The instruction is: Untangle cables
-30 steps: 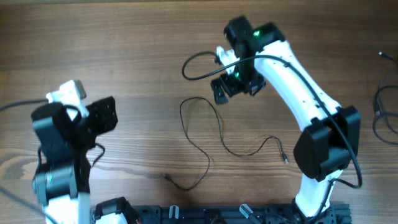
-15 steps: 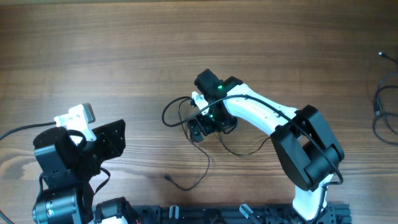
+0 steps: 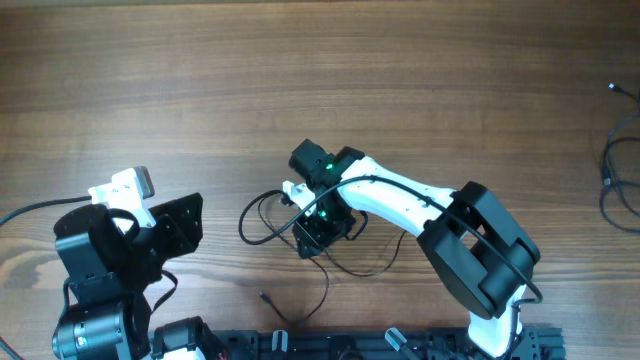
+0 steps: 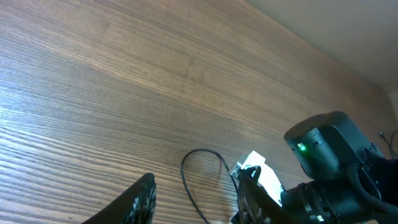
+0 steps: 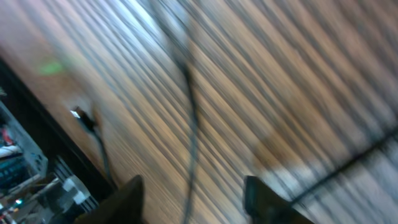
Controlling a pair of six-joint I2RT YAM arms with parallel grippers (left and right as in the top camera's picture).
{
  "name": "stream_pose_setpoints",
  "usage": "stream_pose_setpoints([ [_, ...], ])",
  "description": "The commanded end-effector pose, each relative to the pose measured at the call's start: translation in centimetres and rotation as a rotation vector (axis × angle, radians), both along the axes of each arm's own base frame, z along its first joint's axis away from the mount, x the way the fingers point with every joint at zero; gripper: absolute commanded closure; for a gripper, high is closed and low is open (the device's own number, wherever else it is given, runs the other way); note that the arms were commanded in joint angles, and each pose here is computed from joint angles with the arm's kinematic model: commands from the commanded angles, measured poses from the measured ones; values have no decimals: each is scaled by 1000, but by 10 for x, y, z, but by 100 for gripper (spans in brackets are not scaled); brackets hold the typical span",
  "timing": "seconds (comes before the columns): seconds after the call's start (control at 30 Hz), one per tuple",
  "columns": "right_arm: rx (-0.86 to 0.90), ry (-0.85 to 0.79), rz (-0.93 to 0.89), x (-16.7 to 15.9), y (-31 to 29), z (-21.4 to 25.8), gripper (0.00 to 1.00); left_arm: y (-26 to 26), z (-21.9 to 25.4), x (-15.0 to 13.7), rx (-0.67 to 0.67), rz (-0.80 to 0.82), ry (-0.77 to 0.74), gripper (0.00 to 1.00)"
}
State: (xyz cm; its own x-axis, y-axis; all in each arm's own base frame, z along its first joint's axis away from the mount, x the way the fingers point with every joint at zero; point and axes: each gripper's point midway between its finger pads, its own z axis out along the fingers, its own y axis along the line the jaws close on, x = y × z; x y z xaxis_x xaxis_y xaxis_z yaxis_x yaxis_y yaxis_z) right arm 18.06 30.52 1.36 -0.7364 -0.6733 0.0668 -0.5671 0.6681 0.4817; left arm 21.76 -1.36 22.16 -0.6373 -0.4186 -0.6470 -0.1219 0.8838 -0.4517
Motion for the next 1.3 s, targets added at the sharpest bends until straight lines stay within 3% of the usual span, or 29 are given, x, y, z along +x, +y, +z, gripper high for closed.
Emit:
stream_pose_setpoints([
  [0.0,-81,26,-12,-7,-14,-9,52,-2,3,-1,4,-17,-13,57],
  [0.4,-194,163,-55,-51,-54,-39,51,-2,3,-1,4,-17,-14,57],
  [0.47,-154,187,-60,-53,-46,-36,78,-2,3,-1,4,-17,-13,57],
  [0.53,-148,185,-60,-53,-45,-36,90,-2,3,-1,4,-17,-13,57],
  [0.57,-150,184,-62,-53,-44,-37,95,-2,3,-1,4,-17,-13,57],
  [0.67,-127,149,-98,-43,-34,-38,96,-2,3,-1,4,-17,-13,57],
  [0.73,-141,42,-132,-9,-27,-28,96,-2,3,-1,4,-17,-13,57],
  [0.77,-128,-44,-161,24,-19,-3,96,-2,3,-1,4,-17,-13,57],
  [0.83,-84,-203,-217,79,-12,57,96,-2,2,-1,4,-17,-13,57],
  [0.87,-54,-358,-271,125,-16,112,96,-2,2,-1,4,-17,-13,56],
  [0.97,-144,-756,-494,219,-82,220,96,-2,2,-1,4,-17,-12,56],
  [1.1,-409,-1146,-903,286,-243,327,96,-2,1,-2,2,-17,-6,56],
  [1.2,-528,-1265,-1121,300,-367,364,96,-2,1,-2,2,-17,-6,57],
  [1.27,-510,-1286,-1269,300,-443,374,96,-2,1,-2,2,-17,-6,57],
])
